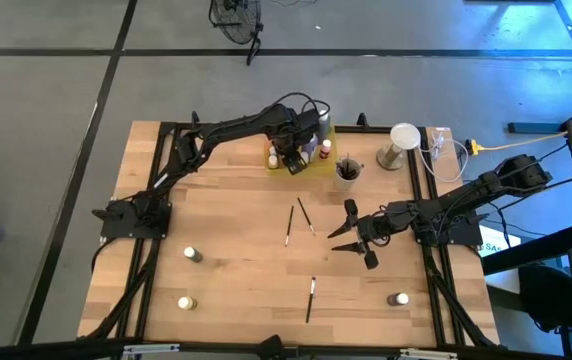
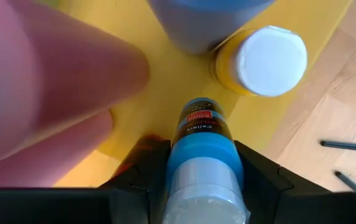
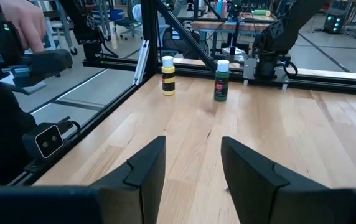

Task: Pick & Place Paint Supplies
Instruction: Put the small light blue paint bottle into the yellow bin, then put the silver paint brush into the white cup

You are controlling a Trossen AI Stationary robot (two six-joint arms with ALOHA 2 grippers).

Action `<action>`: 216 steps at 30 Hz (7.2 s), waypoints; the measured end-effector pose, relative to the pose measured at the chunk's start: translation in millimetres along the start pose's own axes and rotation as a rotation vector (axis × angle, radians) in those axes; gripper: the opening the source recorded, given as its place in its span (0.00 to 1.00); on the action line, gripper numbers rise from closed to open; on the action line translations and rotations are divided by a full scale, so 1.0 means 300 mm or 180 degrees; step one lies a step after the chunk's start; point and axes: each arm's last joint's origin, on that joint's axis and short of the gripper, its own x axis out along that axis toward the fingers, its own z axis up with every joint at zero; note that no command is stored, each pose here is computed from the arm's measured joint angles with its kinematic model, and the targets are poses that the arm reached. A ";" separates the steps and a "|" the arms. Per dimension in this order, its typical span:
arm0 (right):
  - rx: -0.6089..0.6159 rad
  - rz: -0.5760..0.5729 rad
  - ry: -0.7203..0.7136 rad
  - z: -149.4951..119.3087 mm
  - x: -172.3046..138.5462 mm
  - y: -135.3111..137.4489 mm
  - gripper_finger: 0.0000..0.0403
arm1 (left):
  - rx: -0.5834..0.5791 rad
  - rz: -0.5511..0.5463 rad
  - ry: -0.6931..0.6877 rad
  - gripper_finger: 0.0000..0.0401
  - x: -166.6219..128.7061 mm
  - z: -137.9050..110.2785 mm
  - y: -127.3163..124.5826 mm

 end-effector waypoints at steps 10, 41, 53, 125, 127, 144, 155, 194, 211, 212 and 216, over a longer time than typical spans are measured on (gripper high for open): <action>0.0001 0.0001 0.0054 -0.005 0.000 0.000 0.39 | 0.0054 0.0002 0.0001 0.35 0.000 0.000 0.000; 0.0003 0.0006 0.0102 -0.010 0.000 0.000 0.39 | 0.0037 -0.0008 0.0159 0.38 0.089 0.009 0.020; 0.0003 0.0005 0.0118 -0.012 0.000 0.000 0.39 | 0.0043 -0.0007 0.0140 0.41 0.089 0.011 0.017; 0.0004 0.0003 0.0117 -0.012 0.000 0.000 0.39 | 0.0243 0.0112 0.0154 0.59 0.080 0.002 -0.035; 0.0004 0.0003 0.0122 -0.012 0.000 0.000 0.39 | 0.0253 0.0106 0.0157 0.59 0.080 0.001 -0.039; 0.0005 0.0002 0.0141 -0.014 0.000 0.000 0.39 | 0.0261 0.0153 0.0154 0.59 0.067 -0.002 -0.039; 0.0006 0.0001 0.0165 -0.017 -0.001 0.000 0.39 | 0.0278 0.0132 0.0015 0.59 -0.021 0.003 -0.049; 0.0484 0.0422 -0.0007 0.088 0.039 0.049 0.39 | 0.0688 -0.0263 -0.0681 0.58 -0.692 -0.319 -0.247; 0.0765 0.0444 0.0216 0.096 0.048 0.084 0.39 | 0.1266 0.0066 -0.1511 0.58 -0.935 -0.592 -0.409; 0.0764 0.0443 0.0217 0.096 0.048 0.084 0.39 | 0.1287 0.0022 -0.1590 0.59 -0.963 -0.621 -0.402; 0.0764 0.0377 0.0212 0.096 0.048 0.080 0.39 | 0.1215 0.0109 -0.1859 0.58 -1.038 -0.734 -0.339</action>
